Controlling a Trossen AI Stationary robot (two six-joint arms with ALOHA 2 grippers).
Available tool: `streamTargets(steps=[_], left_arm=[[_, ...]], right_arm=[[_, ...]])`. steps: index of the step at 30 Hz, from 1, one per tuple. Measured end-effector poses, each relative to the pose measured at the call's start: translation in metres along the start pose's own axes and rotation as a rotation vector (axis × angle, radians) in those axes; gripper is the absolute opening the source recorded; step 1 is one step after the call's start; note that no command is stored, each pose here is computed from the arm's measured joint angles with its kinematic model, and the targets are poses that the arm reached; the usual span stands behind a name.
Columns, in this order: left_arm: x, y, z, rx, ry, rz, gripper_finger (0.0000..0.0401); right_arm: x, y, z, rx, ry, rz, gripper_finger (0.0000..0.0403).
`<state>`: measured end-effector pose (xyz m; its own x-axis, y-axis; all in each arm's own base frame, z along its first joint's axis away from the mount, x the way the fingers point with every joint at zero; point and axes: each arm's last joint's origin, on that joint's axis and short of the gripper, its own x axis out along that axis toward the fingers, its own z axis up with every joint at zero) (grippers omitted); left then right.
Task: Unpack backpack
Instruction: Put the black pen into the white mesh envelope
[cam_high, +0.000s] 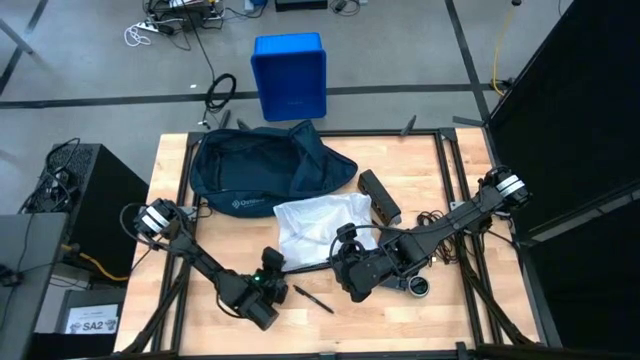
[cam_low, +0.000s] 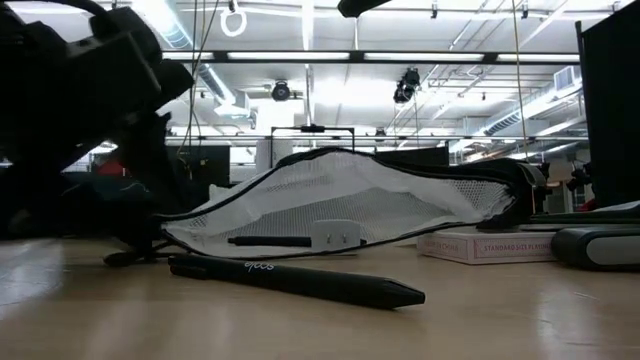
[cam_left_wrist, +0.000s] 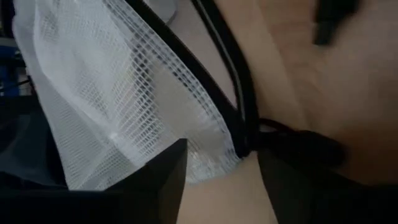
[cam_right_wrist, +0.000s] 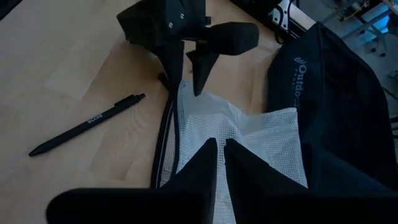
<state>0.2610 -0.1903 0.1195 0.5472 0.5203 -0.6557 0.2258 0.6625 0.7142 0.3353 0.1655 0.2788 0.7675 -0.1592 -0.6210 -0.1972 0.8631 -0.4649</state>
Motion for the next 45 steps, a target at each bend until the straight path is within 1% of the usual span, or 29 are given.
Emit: streamTargets(steps=[3, 5, 7, 8, 11, 12, 14, 18, 21, 27, 31, 33, 36, 38, 42, 45], left_arm=[[0.005, 0.005, 0.003, -0.012, -0.004, 0.024, 0.0182], [0.009, 0.008, 0.006, -0.040, -0.018, 0.044, 0.0169], [0.012, 0.011, 0.009, -0.080, -0.037, 0.071, 0.0138], [0.013, 0.013, 0.010, -0.093, -0.040, 0.077, 0.0116], [0.017, 0.016, 0.013, -0.129, -0.049, 0.074, 0.0029], [0.019, 0.018, 0.013, -0.142, -0.050, 0.071, 0.0016], [0.021, 0.020, 0.015, -0.164, -0.057, 0.070, 0.0006], [0.021, 0.023, 0.019, -0.193, -0.073, 0.070, 0.0001], [0.012, 0.032, 0.029, -0.237, -0.105, 0.065, 0.0000], [-0.017, 0.065, 0.042, -0.392, -0.197, 0.052, 0.0000], [-0.039, 0.094, 0.041, -0.524, -0.260, 0.016, 0.0000], [-0.047, 0.105, 0.039, -0.564, -0.284, 0.001, 0.0000], [-0.056, 0.117, 0.037, -0.601, -0.313, -0.018, 0.0000], [-0.062, 0.124, 0.035, -0.620, -0.331, -0.028, 0.0000], [-0.067, 0.130, 0.032, -0.642, -0.345, -0.031, 0.0000], [-0.067, 0.131, 0.031, -0.641, -0.340, -0.030, 0.0000]], right_arm=[[0.000, 0.000, 0.000, 0.000, 0.000, 0.000, 0.0005], [0.000, 0.000, 0.000, 0.000, 0.000, 0.000, 0.0006], [0.000, 0.000, 0.000, 0.002, 0.000, 0.000, 0.0008], [0.000, 0.000, 0.000, 0.002, 0.000, 0.000, 0.0009], [0.000, 0.000, 0.000, 0.008, 0.000, 0.000, 0.0012], [0.000, 0.000, 0.000, 0.014, 0.000, 0.000, 0.0013], [0.000, 0.000, 0.000, 0.018, 0.000, 0.000, 0.0014], [-0.001, 0.003, 0.000, 0.015, -0.003, 0.005, 0.0010], [-0.004, 0.007, 0.001, -0.001, -0.006, 0.014, 0.0005], [-0.011, 0.019, 0.000, -0.087, 0.003, 0.041, 0.0009], [-0.016, 0.027, 0.000, -0.110, -0.004, 0.058, 0.0021], [-0.018, 0.031, 0.000, -0.122, -0.002, 0.067, 0.0028], [-0.022, 0.037, -0.004, -0.155, 0.023, 0.081, 0.0046], [-0.025, 0.040, -0.009, -0.185, 0.074, 0.076, 0.0063], [-0.031, 0.045, -0.023, -0.194, 0.194, 0.066, 0.0108], [-0.028, 0.048, -0.034, -0.200, 0.245, 0.061, 0.0145]])
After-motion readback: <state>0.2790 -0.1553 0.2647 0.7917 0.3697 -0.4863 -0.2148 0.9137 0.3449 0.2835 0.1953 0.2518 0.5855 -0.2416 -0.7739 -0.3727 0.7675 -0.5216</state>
